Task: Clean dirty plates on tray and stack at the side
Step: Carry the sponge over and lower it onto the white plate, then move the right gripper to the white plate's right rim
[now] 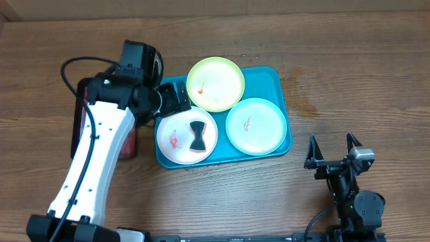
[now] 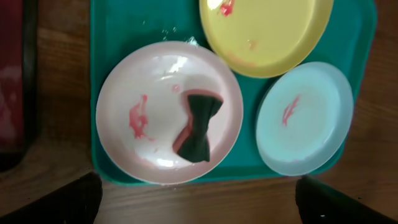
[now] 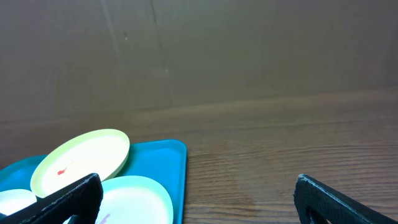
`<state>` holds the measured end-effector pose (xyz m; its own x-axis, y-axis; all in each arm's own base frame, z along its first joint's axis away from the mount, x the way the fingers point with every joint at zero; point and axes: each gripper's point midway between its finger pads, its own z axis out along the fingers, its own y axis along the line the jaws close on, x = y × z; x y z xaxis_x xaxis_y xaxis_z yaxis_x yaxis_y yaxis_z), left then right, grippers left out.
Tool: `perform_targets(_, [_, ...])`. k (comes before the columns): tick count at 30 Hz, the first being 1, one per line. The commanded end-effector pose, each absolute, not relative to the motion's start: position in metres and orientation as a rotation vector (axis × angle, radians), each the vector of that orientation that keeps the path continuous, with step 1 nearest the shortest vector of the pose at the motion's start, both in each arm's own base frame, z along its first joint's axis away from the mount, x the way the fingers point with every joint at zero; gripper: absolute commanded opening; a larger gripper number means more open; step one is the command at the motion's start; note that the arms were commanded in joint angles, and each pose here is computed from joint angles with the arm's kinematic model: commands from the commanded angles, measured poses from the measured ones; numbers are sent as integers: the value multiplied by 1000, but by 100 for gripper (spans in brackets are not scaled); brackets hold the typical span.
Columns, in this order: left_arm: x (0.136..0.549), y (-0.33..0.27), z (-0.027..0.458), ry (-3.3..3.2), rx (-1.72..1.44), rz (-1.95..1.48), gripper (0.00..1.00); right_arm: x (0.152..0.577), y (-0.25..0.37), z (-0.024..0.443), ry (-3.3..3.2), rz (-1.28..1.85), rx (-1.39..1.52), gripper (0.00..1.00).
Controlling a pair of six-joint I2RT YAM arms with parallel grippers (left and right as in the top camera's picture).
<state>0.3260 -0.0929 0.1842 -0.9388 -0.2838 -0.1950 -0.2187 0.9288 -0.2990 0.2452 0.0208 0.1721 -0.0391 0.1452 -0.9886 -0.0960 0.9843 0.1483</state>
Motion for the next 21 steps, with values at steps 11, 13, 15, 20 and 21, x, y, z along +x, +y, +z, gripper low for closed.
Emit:
perform_targets(11, [295, -91, 137, 3021, -418, -353, 100, 202, 118, 193, 1602, 1065, -90, 100])
perform_targets(13, [296, -97, 138, 3017, -411, -403, 100, 199, 121, 194, 1621, 1161, -36, 100])
perform_targets(15, [296, -100, 139, 3020, -409, -432, 100, 199, 121, 204, 1581, 1181, -28, 100])
perform_targets(20, [295, -101, 139, 3021, -408, -448, 100, 161, 122, 297, 1171, 1120, -279, 100])
perform_targets(21, [295, -101, 139, 3021, -408, -448, 100, 155, 116, 317, 1111, 1092, -273, 100])
